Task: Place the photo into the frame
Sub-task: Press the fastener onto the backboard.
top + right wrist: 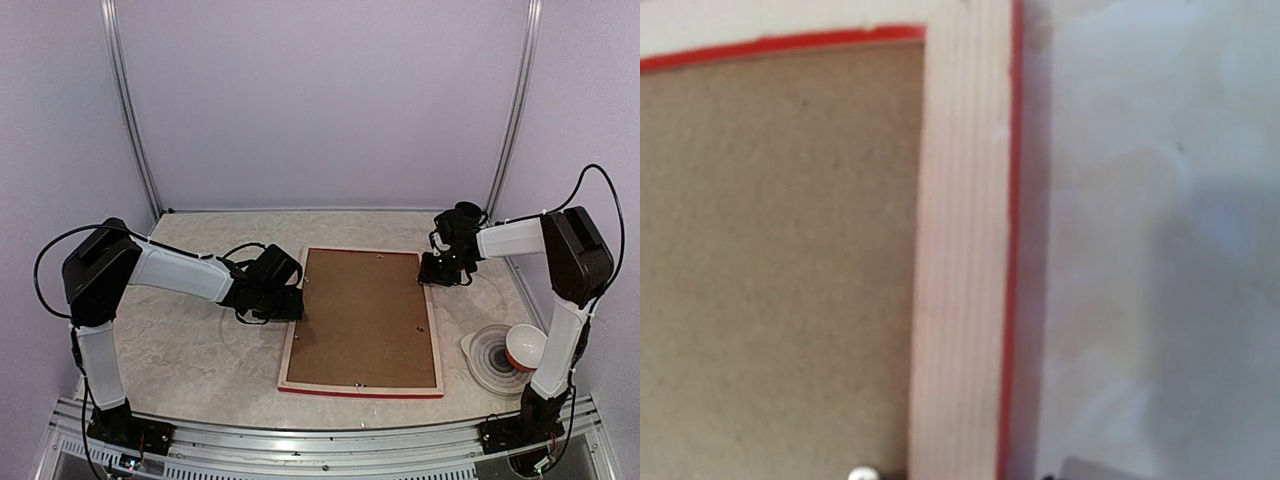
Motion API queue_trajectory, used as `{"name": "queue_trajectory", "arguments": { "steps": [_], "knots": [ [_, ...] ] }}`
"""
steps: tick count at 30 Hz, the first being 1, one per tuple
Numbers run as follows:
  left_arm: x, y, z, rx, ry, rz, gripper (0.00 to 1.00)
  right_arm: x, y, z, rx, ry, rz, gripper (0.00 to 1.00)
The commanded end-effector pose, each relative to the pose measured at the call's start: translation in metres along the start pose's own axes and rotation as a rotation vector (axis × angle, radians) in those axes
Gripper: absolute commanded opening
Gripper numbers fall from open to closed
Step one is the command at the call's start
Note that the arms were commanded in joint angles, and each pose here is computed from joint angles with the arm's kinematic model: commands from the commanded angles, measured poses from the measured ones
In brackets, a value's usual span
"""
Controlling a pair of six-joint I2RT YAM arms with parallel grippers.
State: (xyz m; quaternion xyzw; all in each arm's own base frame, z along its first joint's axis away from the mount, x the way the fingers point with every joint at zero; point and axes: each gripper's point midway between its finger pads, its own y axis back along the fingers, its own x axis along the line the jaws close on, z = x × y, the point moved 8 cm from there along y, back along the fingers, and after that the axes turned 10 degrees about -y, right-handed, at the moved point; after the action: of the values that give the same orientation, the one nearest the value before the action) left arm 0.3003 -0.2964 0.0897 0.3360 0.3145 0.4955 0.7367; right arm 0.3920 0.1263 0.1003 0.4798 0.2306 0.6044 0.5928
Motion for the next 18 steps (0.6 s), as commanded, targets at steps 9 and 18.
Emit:
{"name": "queue_trajectory", "arguments": {
  "steps": [9, 18],
  "knots": [
    [0.001, 0.003, 0.004, -0.014, 0.015, -0.011, 0.61, -0.024, -0.018, -0.024, 0.078, 0.049, -0.180, 0.33],
    [0.001, 0.003, 0.005, -0.017, 0.015, -0.009, 0.61, -0.023, -0.025, -0.036, 0.152, 0.102, -0.201, 0.34]
  ]
}}
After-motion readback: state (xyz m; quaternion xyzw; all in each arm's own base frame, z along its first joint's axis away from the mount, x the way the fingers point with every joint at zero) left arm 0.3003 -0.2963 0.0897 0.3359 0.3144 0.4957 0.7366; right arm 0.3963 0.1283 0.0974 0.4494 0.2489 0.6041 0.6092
